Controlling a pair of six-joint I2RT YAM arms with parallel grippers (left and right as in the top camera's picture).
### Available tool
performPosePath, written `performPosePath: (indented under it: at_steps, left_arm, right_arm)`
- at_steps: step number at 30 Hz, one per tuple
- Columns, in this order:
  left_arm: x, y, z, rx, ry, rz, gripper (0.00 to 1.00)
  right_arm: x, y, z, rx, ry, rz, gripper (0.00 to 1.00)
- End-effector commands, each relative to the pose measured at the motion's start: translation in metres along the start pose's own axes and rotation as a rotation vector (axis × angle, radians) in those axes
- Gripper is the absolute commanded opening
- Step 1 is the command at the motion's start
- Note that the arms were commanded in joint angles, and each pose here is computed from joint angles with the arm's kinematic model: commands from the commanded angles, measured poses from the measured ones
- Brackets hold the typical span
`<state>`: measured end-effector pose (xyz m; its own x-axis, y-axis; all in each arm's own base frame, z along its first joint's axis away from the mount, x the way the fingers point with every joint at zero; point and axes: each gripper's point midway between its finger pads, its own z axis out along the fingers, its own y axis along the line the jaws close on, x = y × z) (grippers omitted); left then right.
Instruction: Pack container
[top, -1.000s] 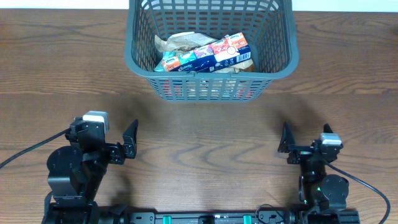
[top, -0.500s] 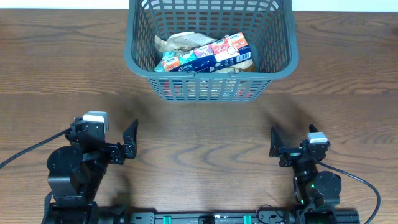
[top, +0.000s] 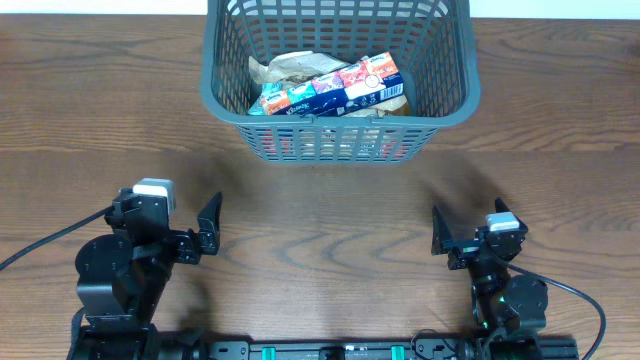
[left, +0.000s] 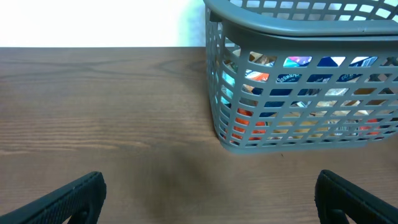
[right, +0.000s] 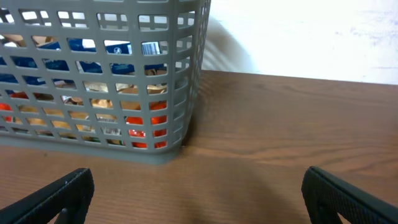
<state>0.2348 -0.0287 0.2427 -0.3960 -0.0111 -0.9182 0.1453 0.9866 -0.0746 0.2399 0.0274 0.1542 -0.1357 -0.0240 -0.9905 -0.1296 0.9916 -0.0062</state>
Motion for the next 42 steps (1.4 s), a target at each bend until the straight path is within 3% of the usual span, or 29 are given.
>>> performPosePath:
  at_steps: [1, 42]
  left_arm:
    - [-0.0012, -0.0019, -0.0014, 0.011, -0.008, 0.006, 0.99]
    - [-0.0012, -0.0019, -0.0014, 0.011, -0.008, 0.006, 0.99]
  right_arm:
    - [0.0005, -0.0031, -0.0001, 0.022, -0.003, -0.024, 0.99]
    - [0.0009, -0.0080, -0.0001, 0.054, -0.002, 0.018, 0.99]
